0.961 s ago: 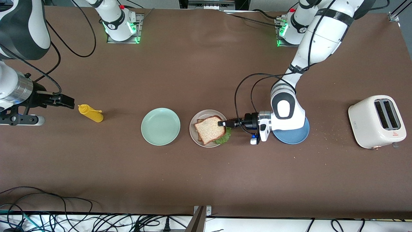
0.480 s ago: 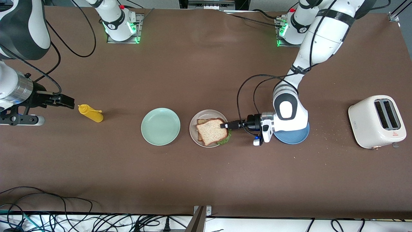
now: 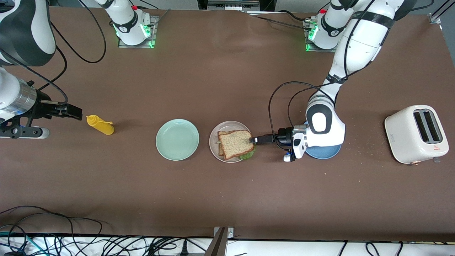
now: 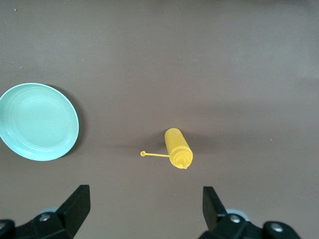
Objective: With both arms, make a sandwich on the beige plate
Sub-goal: 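Lower the bread onto the lettuce and open the left gripper, then draw the left gripper back up beside the toaster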
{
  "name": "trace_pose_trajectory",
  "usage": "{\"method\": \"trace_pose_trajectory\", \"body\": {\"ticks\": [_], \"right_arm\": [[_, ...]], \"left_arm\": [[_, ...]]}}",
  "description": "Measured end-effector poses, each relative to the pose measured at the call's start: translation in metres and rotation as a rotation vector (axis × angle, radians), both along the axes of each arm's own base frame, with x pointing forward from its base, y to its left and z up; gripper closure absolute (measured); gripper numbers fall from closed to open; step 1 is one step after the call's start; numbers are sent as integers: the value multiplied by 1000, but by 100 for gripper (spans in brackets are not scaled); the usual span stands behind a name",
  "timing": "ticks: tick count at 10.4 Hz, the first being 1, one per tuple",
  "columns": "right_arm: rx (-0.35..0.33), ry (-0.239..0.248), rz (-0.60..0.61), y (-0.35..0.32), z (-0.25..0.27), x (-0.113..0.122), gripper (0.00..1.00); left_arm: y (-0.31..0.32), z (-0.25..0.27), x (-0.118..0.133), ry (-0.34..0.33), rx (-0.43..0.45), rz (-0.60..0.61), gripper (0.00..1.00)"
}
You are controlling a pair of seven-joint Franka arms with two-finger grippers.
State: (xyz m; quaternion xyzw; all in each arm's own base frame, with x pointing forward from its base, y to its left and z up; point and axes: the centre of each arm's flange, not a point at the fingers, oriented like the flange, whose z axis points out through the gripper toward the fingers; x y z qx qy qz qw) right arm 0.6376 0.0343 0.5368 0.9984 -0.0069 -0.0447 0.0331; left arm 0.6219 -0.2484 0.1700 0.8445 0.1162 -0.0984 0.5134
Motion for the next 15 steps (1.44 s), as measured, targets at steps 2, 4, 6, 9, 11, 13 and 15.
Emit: {"method": "trace_pose_trajectory", "body": {"ticks": [2, 4, 6, 9, 11, 13, 15], "right_arm": [[0, 0, 0, 0, 0, 0, 0], [0, 0, 0, 0, 0, 0, 0], [0, -1, -1, 0, 0, 0, 0], [9, -13, -2, 1, 0, 2, 0], [19, -12, -4, 2, -6, 2, 0], [20, -12, -8, 2, -9, 2, 0], [20, -11, -14, 2, -10, 2, 0]], "left_arm": [[20, 17, 15, -74, 83, -77, 0], [53, 45, 31, -156, 206, -203, 0], [105, 72, 43, -218, 345, -282, 0], [156, 93, 45, -227, 446, -360, 0], [184, 134, 41, -228, 558, -425, 0], [203, 192, 32, -196, 739, -452, 0], [231, 255, 13, -186, 924, -500, 0]]}}
